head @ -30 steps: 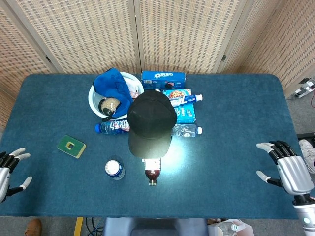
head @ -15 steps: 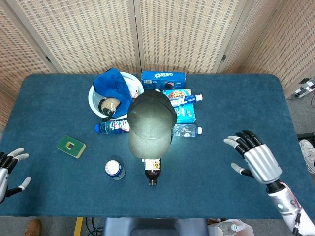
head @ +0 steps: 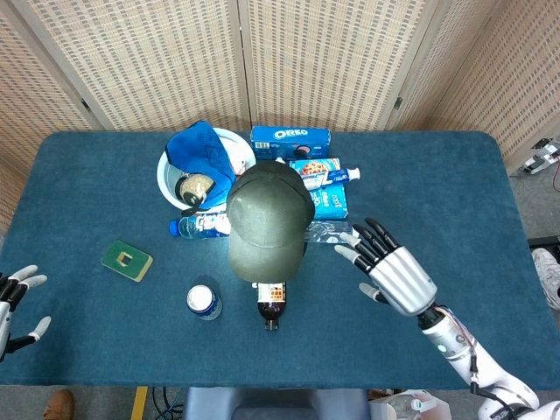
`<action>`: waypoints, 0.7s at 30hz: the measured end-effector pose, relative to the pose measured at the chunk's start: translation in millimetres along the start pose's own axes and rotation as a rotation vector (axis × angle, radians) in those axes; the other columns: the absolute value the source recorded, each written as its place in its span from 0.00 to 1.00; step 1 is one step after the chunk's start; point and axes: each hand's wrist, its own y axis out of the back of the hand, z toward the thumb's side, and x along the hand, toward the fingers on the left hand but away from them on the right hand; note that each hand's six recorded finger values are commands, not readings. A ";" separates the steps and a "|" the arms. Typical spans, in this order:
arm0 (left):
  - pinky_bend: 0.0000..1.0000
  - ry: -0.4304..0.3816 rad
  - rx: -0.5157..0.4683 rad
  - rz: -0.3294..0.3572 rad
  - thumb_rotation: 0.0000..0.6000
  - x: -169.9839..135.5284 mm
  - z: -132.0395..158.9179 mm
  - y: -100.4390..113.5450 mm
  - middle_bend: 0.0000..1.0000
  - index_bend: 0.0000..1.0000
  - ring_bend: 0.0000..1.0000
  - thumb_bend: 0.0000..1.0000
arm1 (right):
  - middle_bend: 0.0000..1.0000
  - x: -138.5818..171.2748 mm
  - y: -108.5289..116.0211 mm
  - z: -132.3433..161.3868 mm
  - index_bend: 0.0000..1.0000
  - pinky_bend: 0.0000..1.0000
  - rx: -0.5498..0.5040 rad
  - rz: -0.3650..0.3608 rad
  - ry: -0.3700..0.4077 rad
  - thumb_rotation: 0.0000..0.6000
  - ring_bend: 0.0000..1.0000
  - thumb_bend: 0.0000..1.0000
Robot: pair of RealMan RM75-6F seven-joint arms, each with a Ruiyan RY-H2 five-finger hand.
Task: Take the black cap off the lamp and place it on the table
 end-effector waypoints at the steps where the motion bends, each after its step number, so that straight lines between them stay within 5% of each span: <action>1: 0.07 0.000 0.001 -0.001 1.00 0.2 0.2 -0.1 0.17 0.26 0.16 0.23 | 0.11 -2.9 -2.3 3.5 0.11 0.02 0.005 -0.004 0.009 1.00 0.02 0.01; 21: 0.07 -0.016 0.003 -0.011 1.00 5.4 5.1 -1.7 0.17 0.26 0.16 0.23 | 0.07 -41.2 -33.1 43.1 0.04 0.00 0.075 -0.088 0.092 1.00 0.00 0.00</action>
